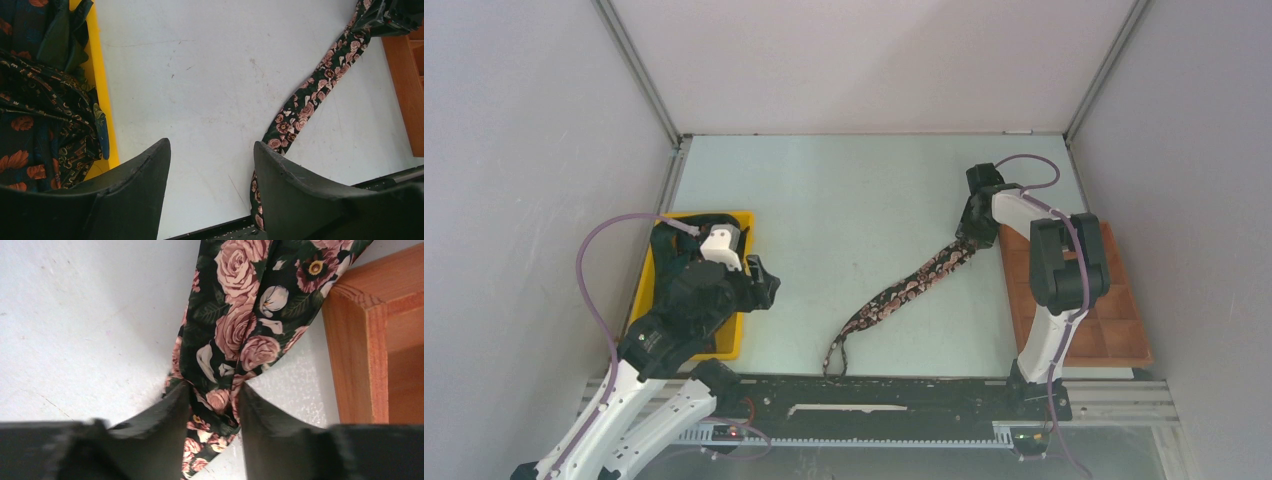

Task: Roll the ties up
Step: Flatten out the tie at the center of the board.

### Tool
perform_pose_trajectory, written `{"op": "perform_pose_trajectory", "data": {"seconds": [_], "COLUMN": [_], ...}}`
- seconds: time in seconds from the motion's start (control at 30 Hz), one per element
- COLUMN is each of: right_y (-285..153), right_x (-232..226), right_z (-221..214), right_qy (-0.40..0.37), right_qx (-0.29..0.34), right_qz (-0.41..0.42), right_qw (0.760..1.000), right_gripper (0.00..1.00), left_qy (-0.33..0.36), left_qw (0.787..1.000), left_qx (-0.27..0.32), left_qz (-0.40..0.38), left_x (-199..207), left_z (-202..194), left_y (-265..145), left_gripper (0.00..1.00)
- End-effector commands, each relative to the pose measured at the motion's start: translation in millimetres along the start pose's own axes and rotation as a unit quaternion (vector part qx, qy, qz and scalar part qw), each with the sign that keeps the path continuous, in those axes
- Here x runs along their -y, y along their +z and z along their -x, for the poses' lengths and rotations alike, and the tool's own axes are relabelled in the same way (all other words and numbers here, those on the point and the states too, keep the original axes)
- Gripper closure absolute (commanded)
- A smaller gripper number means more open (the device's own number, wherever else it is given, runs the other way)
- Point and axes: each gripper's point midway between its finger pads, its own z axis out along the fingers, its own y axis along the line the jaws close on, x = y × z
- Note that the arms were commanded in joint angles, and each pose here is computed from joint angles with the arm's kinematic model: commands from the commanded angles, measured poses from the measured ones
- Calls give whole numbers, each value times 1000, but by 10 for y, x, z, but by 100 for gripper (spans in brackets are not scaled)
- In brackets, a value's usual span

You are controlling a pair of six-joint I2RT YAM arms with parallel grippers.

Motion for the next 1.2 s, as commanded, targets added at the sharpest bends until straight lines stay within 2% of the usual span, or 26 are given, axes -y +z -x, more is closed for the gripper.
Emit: {"op": "perform_pose_trajectory", "data": {"seconds": [0.0, 0.07, 0.27, 0.5, 0.67, 0.77, 0.93, 1.0, 1.17], "right_y": [69, 72, 131, 157, 203, 112, -275, -446, -909], "right_x": [54, -3, -102, -149, -124, -42, 25, 14, -110], "right_z": [140, 187, 516, 1243, 1588, 1731, 1795, 1773, 1521], "right_qy": [-3, -6, -4, 21, 36, 52, 62, 60, 46], "right_qx": [14, 16, 26, 74, 96, 98, 123, 129, 142], "right_qz": [-27, -16, -15, 19, 38, 67, 82, 88, 123], "right_qw": [1000, 1000, 1000, 997, 994, 992, 987, 986, 981], "right_gripper": [74, 78, 79, 78, 75, 63, 18, 12, 11], "left_qy": [-10, -10, -9, -6, -12, -27, -30, -29, -44], "left_qw": [1000, 1000, 1000, 1000, 1000, 998, 994, 991, 982], "left_qx": [18, 18, 12, 0, -29, -64, -100, -120, -157], "left_qz": [-1, -2, 1, 5, 5, -8, -33, -47, -93], "left_x": [8, 11, 5, 10, 65, 171, 429, 558, 883], "left_z": [69, 69, 48, 22, -35, -172, -456, -597, -885], "left_y": [9, 7, 28, 77, 155, 239, 371, 418, 547], "left_gripper": [32, 32, 32, 32, 32, 34, 35, 35, 34]}}
